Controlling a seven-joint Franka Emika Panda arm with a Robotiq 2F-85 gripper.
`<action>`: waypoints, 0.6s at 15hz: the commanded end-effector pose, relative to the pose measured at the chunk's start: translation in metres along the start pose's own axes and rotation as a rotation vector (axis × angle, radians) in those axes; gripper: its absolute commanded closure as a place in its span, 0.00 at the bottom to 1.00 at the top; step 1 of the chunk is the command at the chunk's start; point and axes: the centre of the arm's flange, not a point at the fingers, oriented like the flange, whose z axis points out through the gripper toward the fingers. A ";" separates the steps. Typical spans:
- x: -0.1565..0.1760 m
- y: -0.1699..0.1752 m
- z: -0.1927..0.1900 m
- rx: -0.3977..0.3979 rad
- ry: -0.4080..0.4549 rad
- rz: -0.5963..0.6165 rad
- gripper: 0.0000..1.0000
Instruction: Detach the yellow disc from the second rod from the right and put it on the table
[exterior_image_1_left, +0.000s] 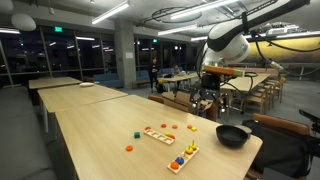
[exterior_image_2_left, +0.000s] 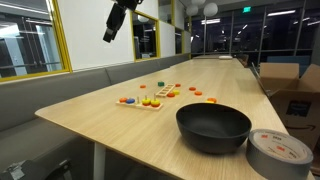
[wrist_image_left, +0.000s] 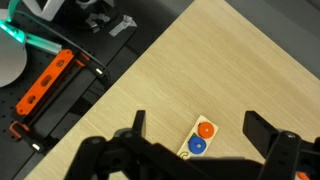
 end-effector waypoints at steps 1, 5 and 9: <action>-0.001 -0.036 0.003 0.079 -0.004 0.184 0.00; 0.018 -0.064 0.025 0.159 0.057 0.369 0.00; 0.042 -0.090 0.052 0.188 0.149 0.495 0.00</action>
